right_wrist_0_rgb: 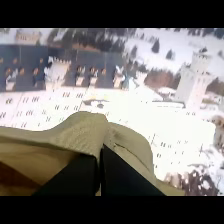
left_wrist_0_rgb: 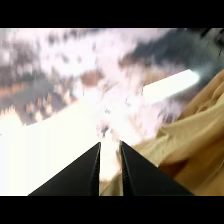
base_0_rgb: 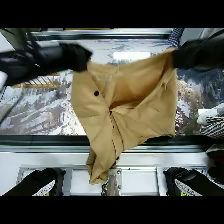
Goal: Fold the clothes and pants, and hang the long-sleeved shirts on hangers.
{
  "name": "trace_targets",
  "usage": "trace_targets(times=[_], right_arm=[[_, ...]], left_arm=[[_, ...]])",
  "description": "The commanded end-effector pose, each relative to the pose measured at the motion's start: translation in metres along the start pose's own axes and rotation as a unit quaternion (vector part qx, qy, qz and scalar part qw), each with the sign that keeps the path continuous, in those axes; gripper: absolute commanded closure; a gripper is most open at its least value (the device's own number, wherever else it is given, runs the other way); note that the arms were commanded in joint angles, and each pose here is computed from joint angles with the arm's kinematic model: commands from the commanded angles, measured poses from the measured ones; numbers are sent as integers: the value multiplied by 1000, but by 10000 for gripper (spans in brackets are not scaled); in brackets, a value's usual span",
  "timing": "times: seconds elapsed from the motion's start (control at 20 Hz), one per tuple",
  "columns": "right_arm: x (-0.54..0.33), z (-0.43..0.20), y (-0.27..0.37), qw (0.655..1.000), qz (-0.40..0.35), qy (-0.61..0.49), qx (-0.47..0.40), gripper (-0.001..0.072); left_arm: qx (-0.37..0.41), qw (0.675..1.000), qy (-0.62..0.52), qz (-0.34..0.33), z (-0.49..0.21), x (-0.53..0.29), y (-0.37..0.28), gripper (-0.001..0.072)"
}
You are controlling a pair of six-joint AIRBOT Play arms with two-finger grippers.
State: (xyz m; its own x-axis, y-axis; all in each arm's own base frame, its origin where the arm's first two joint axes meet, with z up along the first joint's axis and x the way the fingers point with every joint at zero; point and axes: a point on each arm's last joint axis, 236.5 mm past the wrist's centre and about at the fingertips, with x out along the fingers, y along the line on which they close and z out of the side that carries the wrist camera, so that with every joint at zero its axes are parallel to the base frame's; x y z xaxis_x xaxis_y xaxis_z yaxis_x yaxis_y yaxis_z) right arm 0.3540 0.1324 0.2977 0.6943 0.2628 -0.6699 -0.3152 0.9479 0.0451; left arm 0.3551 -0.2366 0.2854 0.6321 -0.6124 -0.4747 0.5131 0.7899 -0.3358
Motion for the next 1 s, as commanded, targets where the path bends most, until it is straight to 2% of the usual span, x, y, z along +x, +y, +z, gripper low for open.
trace_targets(times=[0.0,0.4,0.5,0.6,0.65,0.8,0.95], right_arm=[[49,-60,-1,994,-4,107,-5,691],[162,-141,-6,989,-9,146,12,683],[172,-146,-4,988,-5,153,21,653],[174,-142,-1,989,0,144,25,223],[171,-139,-1,990,0,139,24,173],[150,-142,-2,987,-5,148,54,174],[134,-173,1,975,-16,201,97,174]], left_arm=[[-27,991,127,20,-82,32,26,678],[-32,970,241,7,-198,42,15,677],[-32,968,248,6,-212,41,14,677],[-34,970,241,6,-215,41,15,677],[-34,971,238,7,-214,40,16,677],[-36,971,237,10,-213,40,18,677],[-36,971,236,10,-213,40,18,677]])
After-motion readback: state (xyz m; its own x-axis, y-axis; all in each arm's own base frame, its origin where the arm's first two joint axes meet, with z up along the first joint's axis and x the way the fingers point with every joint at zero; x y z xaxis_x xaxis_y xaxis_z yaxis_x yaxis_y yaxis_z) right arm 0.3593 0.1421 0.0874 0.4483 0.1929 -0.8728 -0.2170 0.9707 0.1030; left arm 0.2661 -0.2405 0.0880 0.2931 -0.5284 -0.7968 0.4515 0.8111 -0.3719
